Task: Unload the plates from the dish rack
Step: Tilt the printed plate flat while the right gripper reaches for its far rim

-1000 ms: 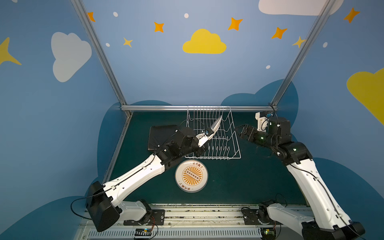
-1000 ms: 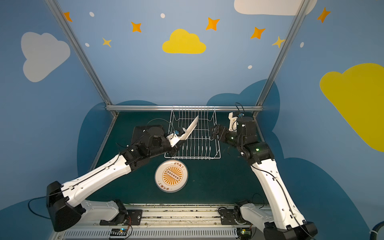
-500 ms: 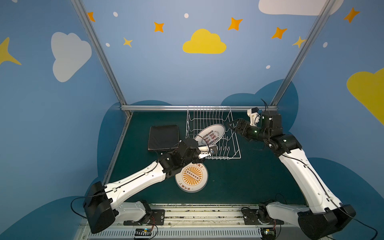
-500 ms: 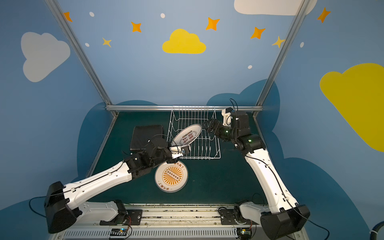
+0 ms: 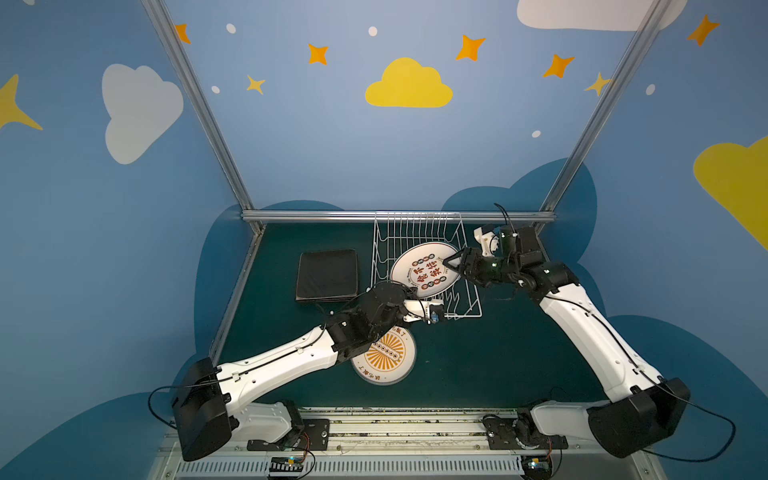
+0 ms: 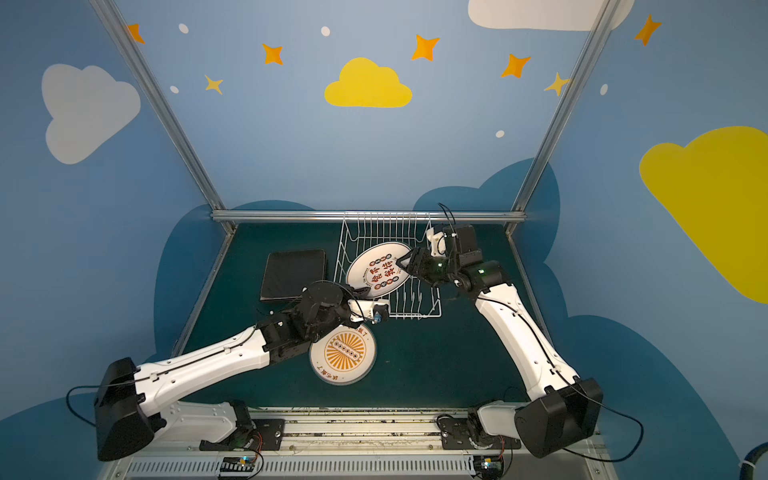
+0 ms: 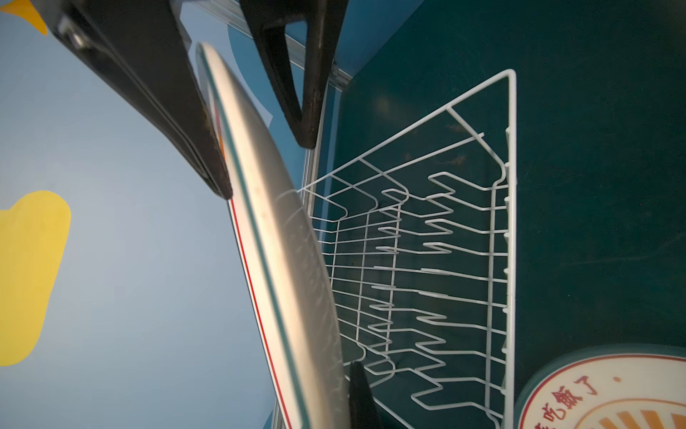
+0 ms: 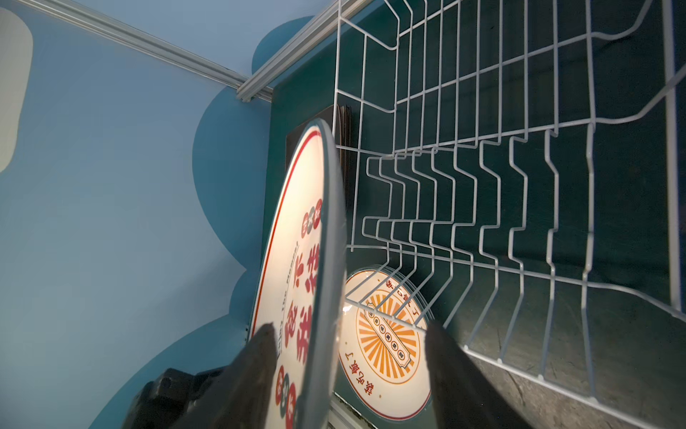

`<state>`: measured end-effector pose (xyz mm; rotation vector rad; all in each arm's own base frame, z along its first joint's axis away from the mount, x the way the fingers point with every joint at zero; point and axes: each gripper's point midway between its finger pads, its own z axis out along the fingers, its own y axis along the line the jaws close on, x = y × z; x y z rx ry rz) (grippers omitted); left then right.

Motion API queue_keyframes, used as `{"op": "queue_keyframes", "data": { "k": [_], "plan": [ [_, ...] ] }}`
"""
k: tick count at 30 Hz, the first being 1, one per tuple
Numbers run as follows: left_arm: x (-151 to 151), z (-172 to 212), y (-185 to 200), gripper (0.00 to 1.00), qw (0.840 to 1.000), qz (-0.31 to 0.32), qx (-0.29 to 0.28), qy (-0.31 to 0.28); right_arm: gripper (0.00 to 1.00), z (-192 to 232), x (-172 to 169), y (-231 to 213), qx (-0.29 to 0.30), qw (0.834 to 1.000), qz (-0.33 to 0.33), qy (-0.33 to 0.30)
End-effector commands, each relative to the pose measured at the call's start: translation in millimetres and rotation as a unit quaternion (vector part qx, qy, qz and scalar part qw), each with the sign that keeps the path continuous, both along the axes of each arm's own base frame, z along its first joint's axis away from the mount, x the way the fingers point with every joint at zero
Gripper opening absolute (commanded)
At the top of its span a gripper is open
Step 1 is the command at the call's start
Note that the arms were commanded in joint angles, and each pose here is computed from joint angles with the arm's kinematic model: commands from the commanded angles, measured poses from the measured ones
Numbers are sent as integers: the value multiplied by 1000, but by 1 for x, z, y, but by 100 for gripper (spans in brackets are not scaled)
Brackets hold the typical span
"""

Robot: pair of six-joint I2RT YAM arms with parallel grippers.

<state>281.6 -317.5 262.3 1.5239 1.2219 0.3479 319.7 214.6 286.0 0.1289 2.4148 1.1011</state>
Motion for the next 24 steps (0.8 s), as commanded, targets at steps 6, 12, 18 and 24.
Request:
{"op": "queue_keyframes", "data": {
  "k": [6,12,18,24],
  "plan": [
    [12,4,-5,3,996,23,41,-73,39,-13,-7,13,17,998,20,61],
    [14,2,-7,3,996,31,39,-74,20,-16,-8,13,17,997,21,68],
    [16,2,-7,10,996,39,30,-70,0,-12,-6,14,30,998,24,58],
    [16,9,-4,76,997,55,-5,-58,0,-8,0,9,55,998,5,44]
  ]
}}
